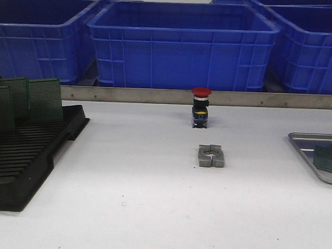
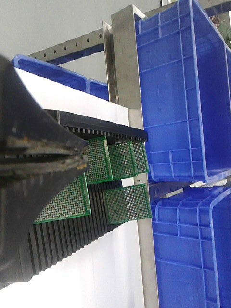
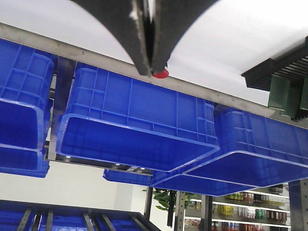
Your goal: Place circuit board on tray
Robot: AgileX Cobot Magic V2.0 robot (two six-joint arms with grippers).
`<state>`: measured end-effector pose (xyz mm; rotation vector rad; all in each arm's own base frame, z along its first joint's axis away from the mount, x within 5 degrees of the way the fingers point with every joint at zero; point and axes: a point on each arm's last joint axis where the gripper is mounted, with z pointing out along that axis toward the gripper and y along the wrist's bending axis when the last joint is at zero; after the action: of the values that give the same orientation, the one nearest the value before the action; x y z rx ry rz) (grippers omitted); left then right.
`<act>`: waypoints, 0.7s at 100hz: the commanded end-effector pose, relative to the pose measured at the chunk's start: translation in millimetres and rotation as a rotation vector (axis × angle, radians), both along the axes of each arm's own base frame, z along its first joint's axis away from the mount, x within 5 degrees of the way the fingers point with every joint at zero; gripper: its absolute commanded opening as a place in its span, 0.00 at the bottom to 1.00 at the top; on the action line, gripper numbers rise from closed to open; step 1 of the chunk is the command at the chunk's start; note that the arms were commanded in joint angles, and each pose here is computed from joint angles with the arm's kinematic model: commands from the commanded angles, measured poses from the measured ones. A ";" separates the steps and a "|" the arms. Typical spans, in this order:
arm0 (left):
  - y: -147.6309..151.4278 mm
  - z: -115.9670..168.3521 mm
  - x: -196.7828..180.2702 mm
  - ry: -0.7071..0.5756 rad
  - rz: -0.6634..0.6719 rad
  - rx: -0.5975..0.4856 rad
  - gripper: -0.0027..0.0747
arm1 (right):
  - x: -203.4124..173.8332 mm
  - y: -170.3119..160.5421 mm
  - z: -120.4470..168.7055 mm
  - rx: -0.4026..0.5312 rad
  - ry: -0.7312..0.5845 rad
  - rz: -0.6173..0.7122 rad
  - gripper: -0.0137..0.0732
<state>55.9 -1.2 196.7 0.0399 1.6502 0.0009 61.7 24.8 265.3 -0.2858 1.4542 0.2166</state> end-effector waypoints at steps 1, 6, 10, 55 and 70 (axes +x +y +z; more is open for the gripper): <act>0.1 1.8 -1.0 -0.081 0.003 -0.015 0.01 | 0.1 0.5 8.1 0.013 -0.012 0.007 0.09; 0.1 1.8 -1.0 -0.081 0.003 -0.015 0.01 | 0.1 0.5 8.1 0.013 -0.012 0.007 0.09; 0.1 1.8 -1.0 -0.081 0.003 -0.015 0.01 | 0.1 0.5 8.1 0.013 -0.012 0.007 0.09; 0.1 1.8 -1.0 -0.081 0.003 -0.015 0.01 | 0.1 0.5 8.1 0.013 -0.012 0.007 0.09; 0.1 1.8 -1.0 -0.081 0.003 -0.015 0.01 | 2.0 -6.4 8.6 0.020 -0.016 -0.076 0.09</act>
<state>55.9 -1.1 196.7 0.0366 1.6503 0.0015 61.9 24.0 265.4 -0.2838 1.4535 0.2050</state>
